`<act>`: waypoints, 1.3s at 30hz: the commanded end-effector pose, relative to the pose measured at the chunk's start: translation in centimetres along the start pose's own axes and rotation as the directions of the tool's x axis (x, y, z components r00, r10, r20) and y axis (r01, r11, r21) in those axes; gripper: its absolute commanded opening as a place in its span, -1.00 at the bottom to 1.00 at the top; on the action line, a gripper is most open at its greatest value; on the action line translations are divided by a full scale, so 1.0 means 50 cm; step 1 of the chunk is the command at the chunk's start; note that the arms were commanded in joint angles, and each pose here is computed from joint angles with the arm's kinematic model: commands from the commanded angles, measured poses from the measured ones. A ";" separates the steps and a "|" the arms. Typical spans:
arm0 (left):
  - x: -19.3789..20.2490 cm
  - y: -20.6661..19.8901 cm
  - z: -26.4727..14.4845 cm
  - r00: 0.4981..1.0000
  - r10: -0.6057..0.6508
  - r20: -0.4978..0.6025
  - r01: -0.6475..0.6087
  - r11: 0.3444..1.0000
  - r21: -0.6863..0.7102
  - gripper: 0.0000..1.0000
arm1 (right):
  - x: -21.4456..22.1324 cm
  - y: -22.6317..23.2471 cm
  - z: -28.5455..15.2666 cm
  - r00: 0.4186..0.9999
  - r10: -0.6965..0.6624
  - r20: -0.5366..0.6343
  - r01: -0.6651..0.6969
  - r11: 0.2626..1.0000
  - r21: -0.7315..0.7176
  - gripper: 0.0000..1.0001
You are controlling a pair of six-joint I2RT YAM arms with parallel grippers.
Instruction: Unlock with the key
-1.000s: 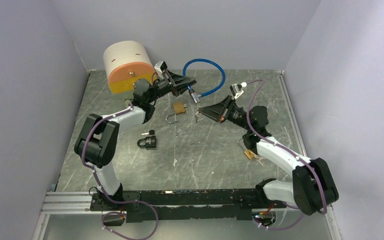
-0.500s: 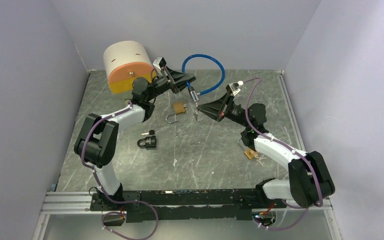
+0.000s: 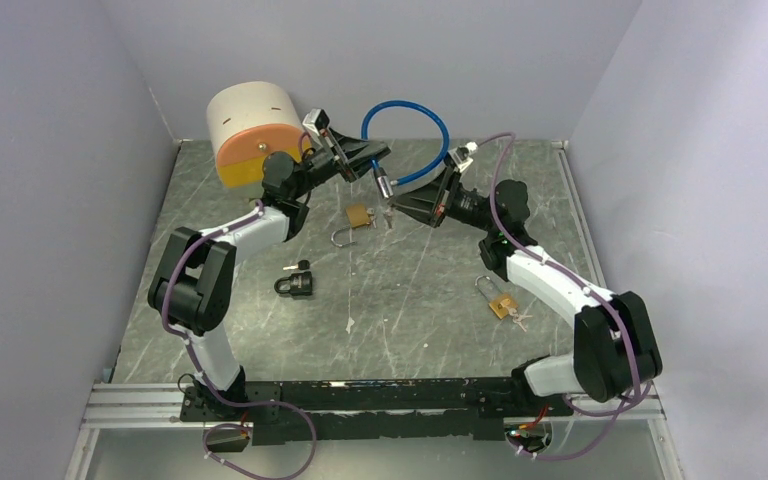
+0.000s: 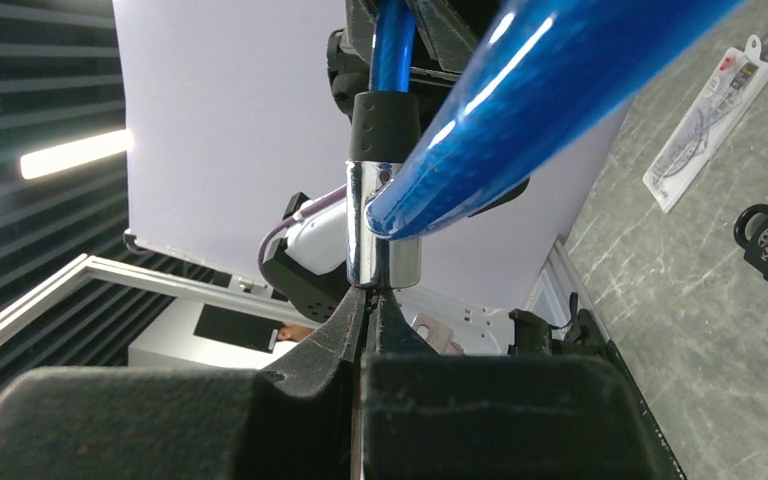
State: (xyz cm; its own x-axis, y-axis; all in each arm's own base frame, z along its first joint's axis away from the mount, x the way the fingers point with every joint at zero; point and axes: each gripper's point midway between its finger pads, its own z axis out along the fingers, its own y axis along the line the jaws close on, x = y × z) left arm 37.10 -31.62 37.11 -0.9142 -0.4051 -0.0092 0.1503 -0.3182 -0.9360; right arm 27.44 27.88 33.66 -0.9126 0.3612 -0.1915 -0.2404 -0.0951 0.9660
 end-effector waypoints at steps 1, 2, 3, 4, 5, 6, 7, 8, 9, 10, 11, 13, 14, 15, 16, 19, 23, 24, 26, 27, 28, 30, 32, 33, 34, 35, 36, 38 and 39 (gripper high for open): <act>0.116 -0.084 0.000 0.977 0.138 -0.162 -0.119 0.985 0.125 -0.95 | -0.071 0.024 0.023 0.993 -0.025 0.118 0.028 0.999 -0.022 -1.00; 0.119 -0.085 0.000 0.977 0.142 -0.162 -0.122 0.984 0.129 -0.95 | -0.076 0.025 0.026 0.992 -0.023 0.124 0.026 0.999 -0.025 -1.00; 0.120 -0.085 0.000 0.976 0.144 -0.162 -0.124 0.984 0.130 -0.95 | -0.080 0.028 0.028 0.991 -0.026 0.128 0.029 0.999 -0.028 -1.00; 0.120 -0.087 0.000 0.976 0.151 -0.158 -0.130 0.982 0.134 -0.95 | -0.082 0.029 0.029 0.991 -0.028 0.130 0.032 0.999 -0.028 -1.00; 0.119 -0.091 -0.001 0.975 0.160 -0.152 -0.139 0.981 0.139 -0.95 | -0.082 0.028 0.029 0.991 -0.031 0.130 0.035 0.999 -0.028 -1.00; 0.118 -0.097 0.001 0.974 0.175 -0.144 -0.153 0.977 0.149 -0.95 | -0.079 0.029 0.027 0.991 -0.030 0.129 0.035 0.999 -0.032 -1.00; 0.117 -0.103 0.002 0.971 0.194 -0.140 -0.171 0.973 0.158 -0.95 | -0.077 0.028 0.024 0.991 -0.024 0.130 0.029 0.999 -0.036 -1.00; 0.117 -0.109 0.005 0.968 0.212 -0.137 -0.189 0.968 0.164 -0.95 | -0.073 0.027 0.020 0.991 -0.010 0.132 0.016 0.999 -0.044 -1.00; 0.115 -0.115 0.008 0.963 0.235 -0.129 -0.211 0.962 0.173 -0.95 | -0.069 0.029 0.016 0.991 0.012 0.132 -0.004 0.998 -0.057 -1.00; 0.115 -0.125 0.011 0.958 0.259 -0.121 -0.234 0.954 0.188 -0.95 | -0.064 0.032 0.012 0.990 0.059 0.128 -0.049 0.996 -0.074 -1.00; 0.113 -0.133 0.015 0.954 0.279 -0.112 -0.253 0.946 0.201 -0.95 | -0.058 0.044 0.007 0.989 0.093 0.118 -0.081 0.991 -0.105 -1.00; 0.110 -0.149 0.020 0.948 0.302 -0.097 -0.275 0.935 0.225 -0.95 | -0.052 0.069 -0.003 0.982 0.150 0.115 -0.132 0.979 -0.154 -1.00; 0.108 -0.154 0.022 0.947 0.308 -0.093 -0.280 0.932 0.229 -0.95 | -0.050 0.079 -0.008 0.980 0.160 0.118 -0.139 0.975 -0.172 -1.00; 0.106 -0.155 0.025 0.947 0.307 -0.090 -0.281 0.933 0.226 -0.95 | -0.049 0.087 -0.011 0.980 0.161 0.118 -0.138 0.975 -0.176 -1.00; 0.103 -0.155 0.027 0.949 0.305 -0.084 -0.281 0.934 0.219 -0.95 | -0.048 0.086 -0.009 0.981 0.150 0.120 -0.130 0.979 -0.158 -1.00; 0.097 -0.155 0.030 0.956 0.285 -0.072 -0.267 0.944 0.192 -0.95 | -0.048 0.074 0.000 0.991 0.044 0.128 -0.038 0.998 -0.049 -1.00; 0.083 -0.136 0.030 0.973 0.224 -0.049 -0.219 0.971 0.095 -0.95 | -0.055 0.039 -0.003 0.977 -0.176 0.120 0.156 0.975 0.157 -1.00; 0.078 -0.124 0.029 0.977 0.209 -0.037 -0.207 0.977 0.053 -0.95 | -0.059 0.031 -0.005 0.972 -0.206 0.116 0.178 0.960 0.215 -1.00; 0.071 -0.102 0.024 0.980 0.200 -0.019 -0.200 0.980 -0.012 -0.95 | -0.060 0.020 -0.008 0.961 -0.257 0.099 0.217 0.929 0.299 -1.00; 0.069 -0.092 0.022 0.982 0.187 -0.015 -0.187 0.982 -0.040 -0.95 | -0.057 0.009 -0.008 0.958 -0.272 0.086 0.228 0.911 0.345 -1.00; 0.069 -0.089 0.022 0.984 0.176 -0.014 -0.176 0.983 -0.054 -0.95 | -0.056 -0.003 -0.008 0.952 -0.299 0.066 0.250 0.885 0.393 -1.00; 0.066 -0.077 0.021 0.989 0.144 -0.012 -0.145 0.986 -0.083 -0.95 | -0.057 -0.027 -0.008 0.939 -0.344 0.028 0.290 0.830 0.477 -1.00; 0.066 -0.068 0.021 0.993 0.120 -0.013 -0.121 0.986 -0.110 -0.95 | -0.064 -0.042 -0.010 0.916 -0.400 -0.001 0.336 0.769 0.544 -1.00; 0.063 -0.061 0.019 0.994 0.109 -0.008 -0.109 0.985 -0.134 -0.95 | -0.070 -0.046 -0.011 0.900 -0.436 -0.018 0.366 0.732 0.575 -1.00; 0.063 -0.055 0.018 0.995 0.100 -0.005 -0.100 0.983 -0.154 -0.95 | -0.072 -0.053 -0.014 0.885 -0.463 -0.045 0.392 0.691 0.607 -1.00; 0.062 -0.051 0.016 0.995 0.096 0.001 -0.095 0.981 -0.170 -0.95 | -0.076 -0.055 -0.014 0.864 -0.498 -0.067 0.423 0.649 0.633 -1.00; 0.062 -0.048 0.015 0.996 0.093 0.005 -0.090 0.979 -0.182 -0.95 | -0.081 -0.056 -0.014 0.843 -0.530 -0.093 0.454 0.608 0.651 -1.00; 0.062 -0.043 0.012 0.997 0.081 0.012 -0.076 0.976 -0.205 -0.95 | -0.086 -0.058 -0.013 0.806 -0.576 -0.141 0.505 0.543 0.671 -1.00; 0.062 -0.041 0.010 0.997 0.075 0.015 -0.070 0.975 -0.212 -0.95 | -0.088 -0.063 -0.013 0.791 -0.589 -0.163 0.523 0.514 0.680 -1.00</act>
State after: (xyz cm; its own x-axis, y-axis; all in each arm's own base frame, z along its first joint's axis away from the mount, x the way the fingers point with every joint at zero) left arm 38.55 -31.72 35.59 -0.8407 -0.5415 -0.0067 0.0661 -0.0902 -0.9937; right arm 28.27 28.58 32.77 -0.7792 0.2672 -0.5670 -0.3645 0.5427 0.7567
